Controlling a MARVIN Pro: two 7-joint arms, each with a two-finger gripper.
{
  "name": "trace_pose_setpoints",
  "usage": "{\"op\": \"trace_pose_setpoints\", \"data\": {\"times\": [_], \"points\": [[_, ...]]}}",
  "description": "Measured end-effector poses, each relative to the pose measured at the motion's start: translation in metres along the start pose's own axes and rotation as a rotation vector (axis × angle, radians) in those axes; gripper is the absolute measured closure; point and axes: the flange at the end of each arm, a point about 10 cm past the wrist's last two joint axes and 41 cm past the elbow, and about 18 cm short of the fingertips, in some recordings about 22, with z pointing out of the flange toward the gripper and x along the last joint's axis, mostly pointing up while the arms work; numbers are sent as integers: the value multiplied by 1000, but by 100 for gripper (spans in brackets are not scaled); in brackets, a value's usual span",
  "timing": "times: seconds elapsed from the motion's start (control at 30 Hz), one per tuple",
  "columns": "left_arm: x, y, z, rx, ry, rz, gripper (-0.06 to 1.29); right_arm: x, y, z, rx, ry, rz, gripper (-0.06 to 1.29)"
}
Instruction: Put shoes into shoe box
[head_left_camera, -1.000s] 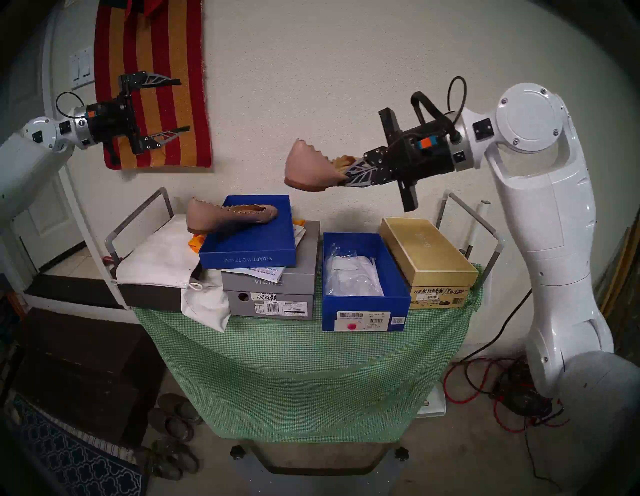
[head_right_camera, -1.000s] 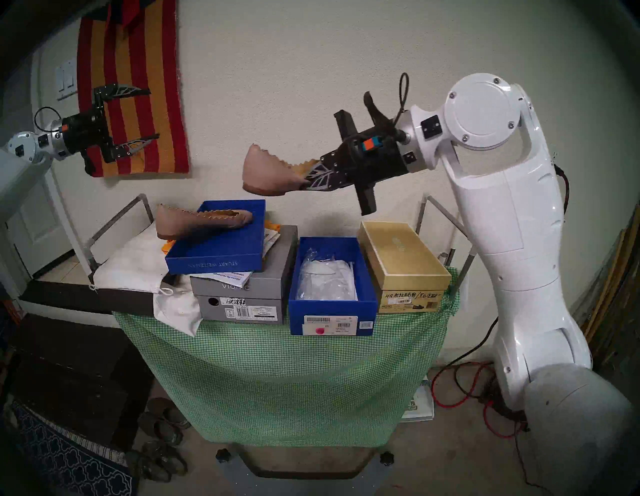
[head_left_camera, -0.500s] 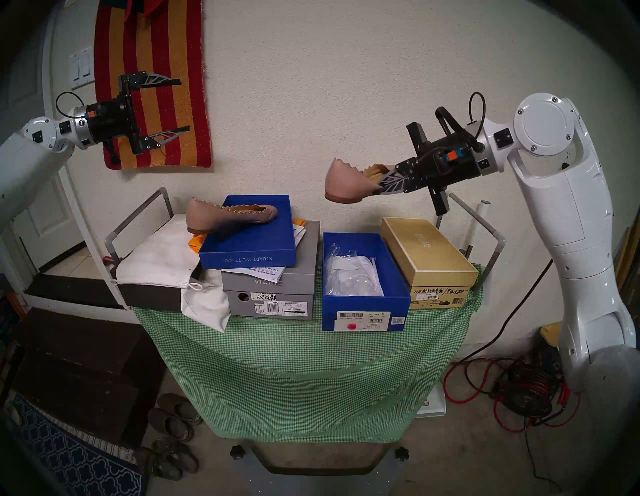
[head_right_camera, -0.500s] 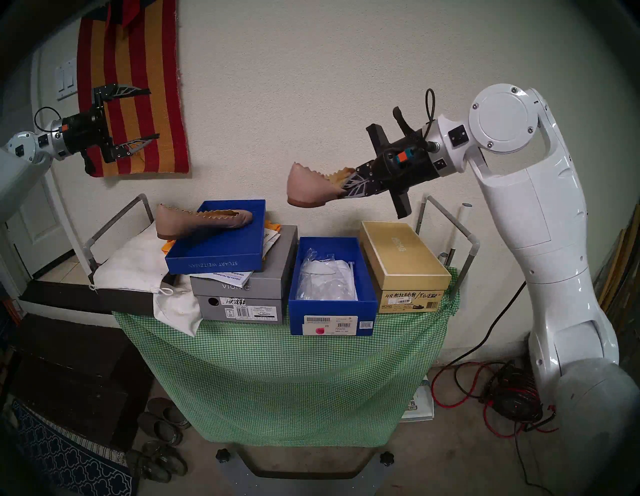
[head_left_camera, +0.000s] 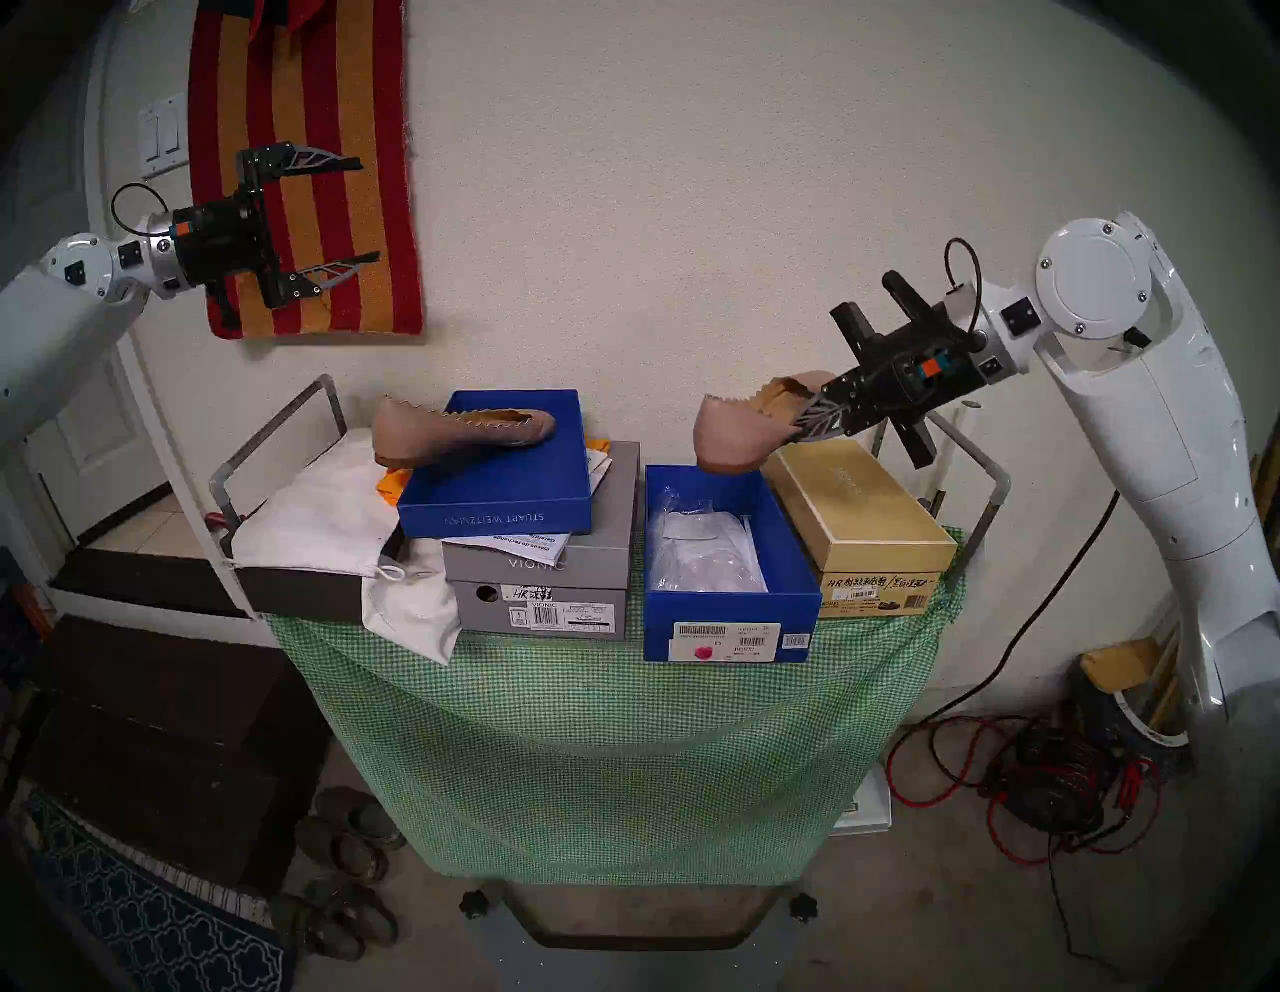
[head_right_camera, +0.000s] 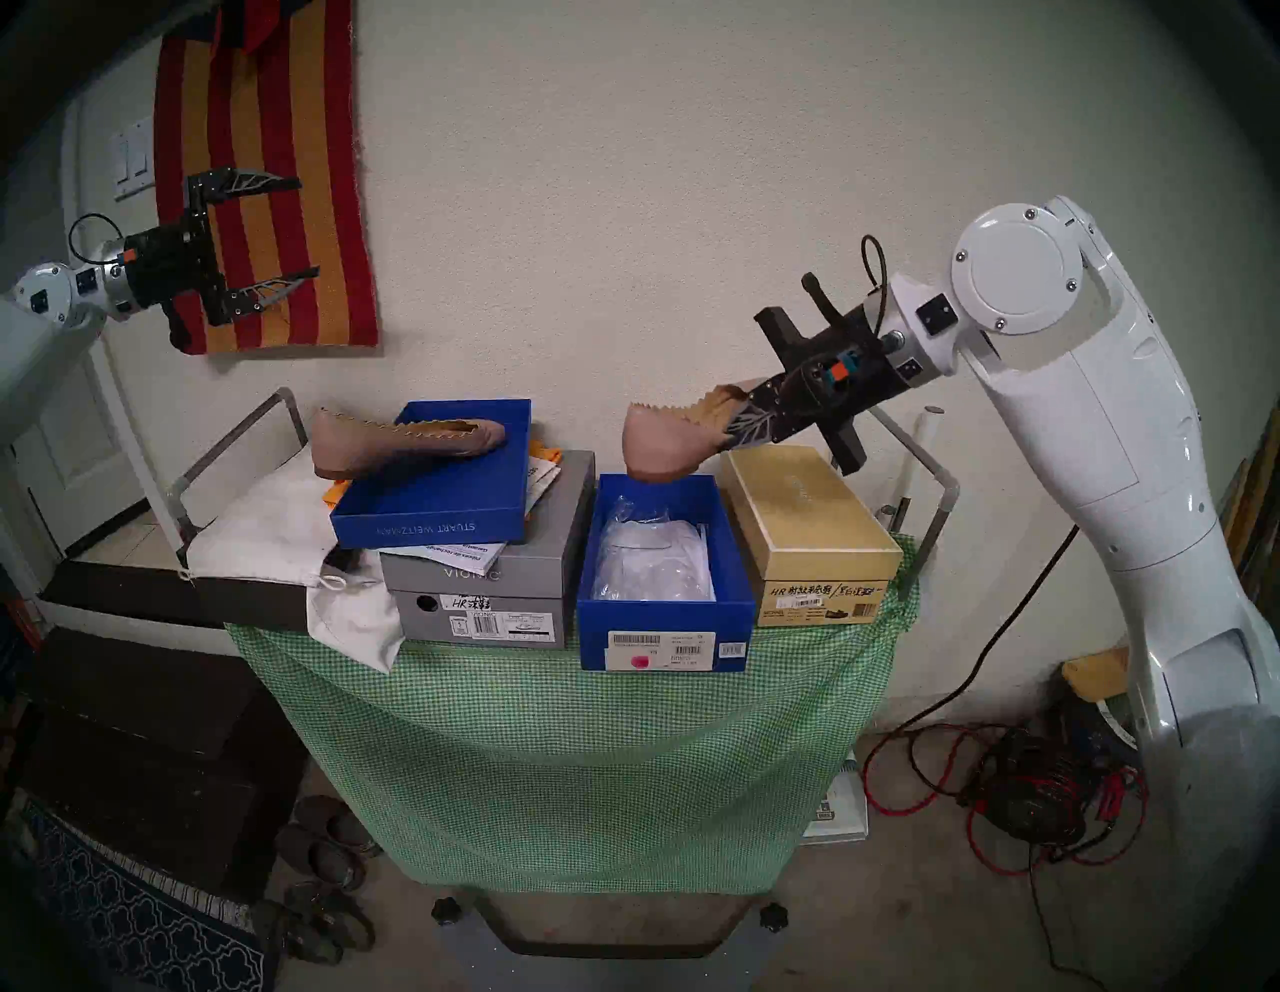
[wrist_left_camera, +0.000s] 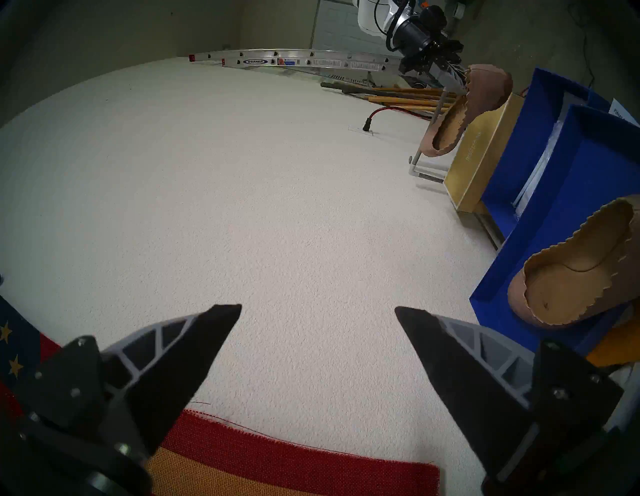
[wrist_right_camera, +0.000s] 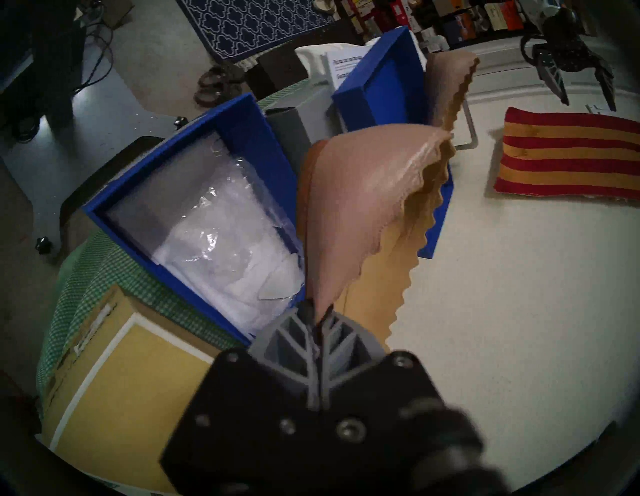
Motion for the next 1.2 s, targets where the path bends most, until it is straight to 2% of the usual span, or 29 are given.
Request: {"op": "trace_pose_setpoints", "data": {"times": [0.4, 0.63, 0.73, 1.0, 1.2], "points": [[0, 0, 0, 0, 0, 0, -4, -11, -38, 14, 161, 34, -36, 125], [0, 0, 0, 0, 0, 0, -4, -10, -47, 25, 219, 62, -89, 125], [0, 0, 0, 0, 0, 0, -4, -9, -40, 29, 195, 69, -130, 125], [0, 0, 0, 0, 0, 0, -4, -2, -1, 26, 102, 43, -248, 125], [0, 0, 0, 0, 0, 0, -4, 2, 17, 28, 80, 39, -302, 125]]}}
